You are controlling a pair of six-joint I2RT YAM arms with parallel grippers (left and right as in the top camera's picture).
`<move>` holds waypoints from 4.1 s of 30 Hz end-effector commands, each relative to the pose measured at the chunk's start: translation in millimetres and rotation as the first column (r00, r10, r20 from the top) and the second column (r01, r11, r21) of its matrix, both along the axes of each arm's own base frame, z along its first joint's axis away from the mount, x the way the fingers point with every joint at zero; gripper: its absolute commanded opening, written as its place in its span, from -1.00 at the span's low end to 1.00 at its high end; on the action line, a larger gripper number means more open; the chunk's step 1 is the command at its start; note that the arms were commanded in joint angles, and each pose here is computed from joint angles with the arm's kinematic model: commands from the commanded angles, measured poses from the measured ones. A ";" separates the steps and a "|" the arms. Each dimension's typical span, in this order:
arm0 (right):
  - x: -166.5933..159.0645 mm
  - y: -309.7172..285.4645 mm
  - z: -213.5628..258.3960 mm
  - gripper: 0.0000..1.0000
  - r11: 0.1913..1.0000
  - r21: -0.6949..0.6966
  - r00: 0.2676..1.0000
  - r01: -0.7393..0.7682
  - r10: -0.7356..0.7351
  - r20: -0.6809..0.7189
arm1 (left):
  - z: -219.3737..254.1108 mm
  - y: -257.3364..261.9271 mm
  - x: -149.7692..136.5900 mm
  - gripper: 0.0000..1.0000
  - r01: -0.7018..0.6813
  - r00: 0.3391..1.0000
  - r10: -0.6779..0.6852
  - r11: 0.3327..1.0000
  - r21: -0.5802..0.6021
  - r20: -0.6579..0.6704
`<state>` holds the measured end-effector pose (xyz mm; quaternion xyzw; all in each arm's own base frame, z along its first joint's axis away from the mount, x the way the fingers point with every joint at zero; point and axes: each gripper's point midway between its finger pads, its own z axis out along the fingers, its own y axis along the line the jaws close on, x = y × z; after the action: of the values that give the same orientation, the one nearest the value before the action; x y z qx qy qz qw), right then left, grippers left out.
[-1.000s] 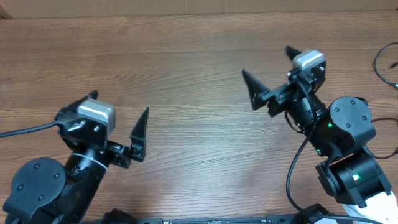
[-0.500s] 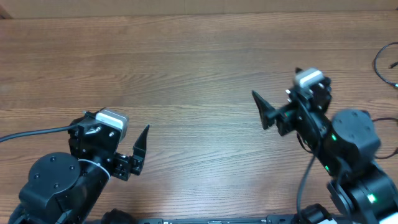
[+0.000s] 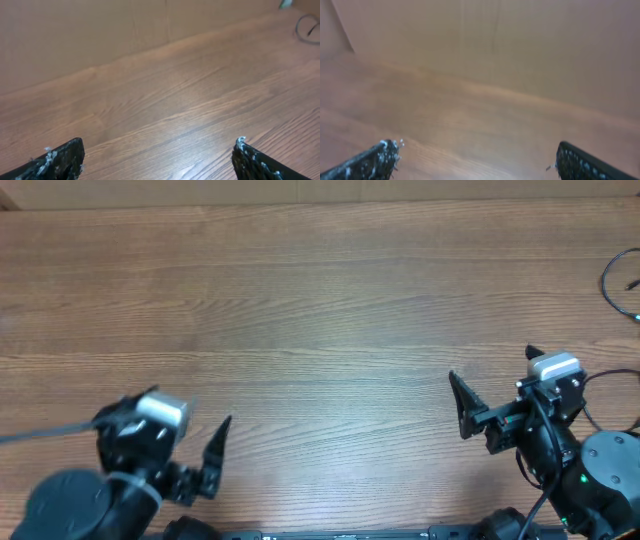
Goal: Untangle cables
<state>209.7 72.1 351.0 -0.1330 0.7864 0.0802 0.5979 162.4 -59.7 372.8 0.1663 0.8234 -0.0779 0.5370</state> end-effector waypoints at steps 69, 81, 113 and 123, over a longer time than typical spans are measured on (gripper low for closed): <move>-11.7 -56.5 -45.3 1.00 0.906 0.121 0.898 0.405 -0.369 -0.239 | -19.2 57.3 -40.9 0.99 -0.275 0.961 0.270 0.958 -0.085 -0.063; -13.0 -57.1 -47.9 1.00 0.907 0.112 0.895 0.406 -0.371 -0.247 | -19.8 57.7 -40.2 0.99 -0.278 0.960 0.273 0.957 -0.082 -0.063; -12.9 -57.1 -47.8 1.00 0.907 0.112 0.895 0.406 -0.371 -0.247 | -0.5 46.8 21.6 0.99 -0.118 0.751 0.398 0.866 -0.485 0.527; -13.0 -57.1 -47.9 1.00 0.907 0.112 0.895 0.406 -0.371 -0.247 | -24.0 45.6 27.6 0.99 -0.073 0.745 0.426 0.817 -0.573 0.513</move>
<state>197.0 16.8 299.7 0.0803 0.8535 0.0366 0.5135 189.0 -13.3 353.3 -0.0738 0.5644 -0.1419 0.8098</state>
